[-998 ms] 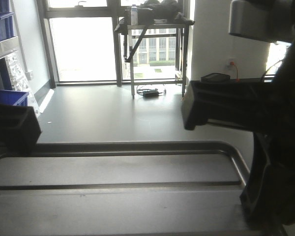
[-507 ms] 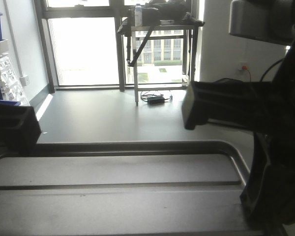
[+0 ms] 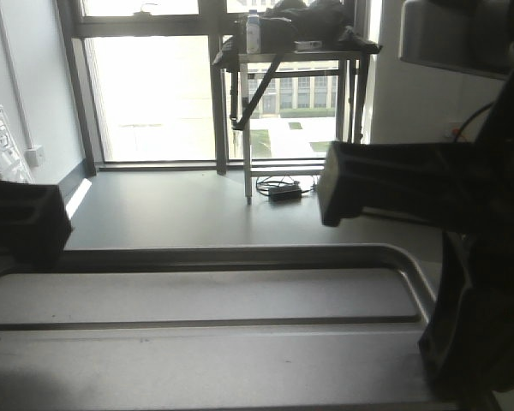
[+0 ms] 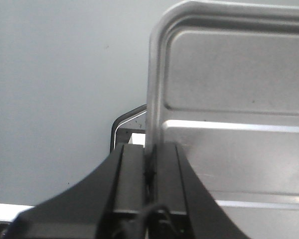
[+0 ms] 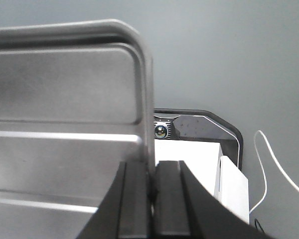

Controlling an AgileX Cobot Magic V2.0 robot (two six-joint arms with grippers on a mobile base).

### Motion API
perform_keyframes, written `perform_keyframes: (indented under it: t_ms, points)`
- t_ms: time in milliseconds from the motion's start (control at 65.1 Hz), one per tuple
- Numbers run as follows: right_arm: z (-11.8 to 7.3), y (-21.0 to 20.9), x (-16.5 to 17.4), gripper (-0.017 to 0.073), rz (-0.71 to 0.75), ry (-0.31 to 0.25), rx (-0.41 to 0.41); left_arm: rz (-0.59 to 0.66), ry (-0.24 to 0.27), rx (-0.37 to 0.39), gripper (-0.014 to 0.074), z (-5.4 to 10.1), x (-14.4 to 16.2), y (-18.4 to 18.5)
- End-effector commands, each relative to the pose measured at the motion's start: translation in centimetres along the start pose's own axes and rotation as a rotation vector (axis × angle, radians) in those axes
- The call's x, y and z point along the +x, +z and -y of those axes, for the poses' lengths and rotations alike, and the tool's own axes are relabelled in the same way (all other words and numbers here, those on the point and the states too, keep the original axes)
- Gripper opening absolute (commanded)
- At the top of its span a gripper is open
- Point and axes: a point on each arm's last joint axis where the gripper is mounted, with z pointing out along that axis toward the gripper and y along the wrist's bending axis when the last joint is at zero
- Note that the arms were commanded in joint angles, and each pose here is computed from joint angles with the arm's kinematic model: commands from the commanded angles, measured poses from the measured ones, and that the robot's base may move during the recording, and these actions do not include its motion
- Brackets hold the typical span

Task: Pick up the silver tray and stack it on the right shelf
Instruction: 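Hold the tray in both grippers while the base drives to the other shelf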

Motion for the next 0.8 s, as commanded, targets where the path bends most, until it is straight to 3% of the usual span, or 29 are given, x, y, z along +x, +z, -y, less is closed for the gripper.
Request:
perform_keyframes:
  t_ms: [0,783]
  points:
    - [1.01,-1.0,-0.48,0.0071,0.03,-0.035,0.09,-0.027,0.014,-0.252,-0.0101,-2.57,0.2,-1.11]
    - [1.18,-1.02,-0.41,0.0071,0.022,-0.034,0.109,-0.024,0.015,-0.253,-0.0101,-2.58,0.17,-1.12]
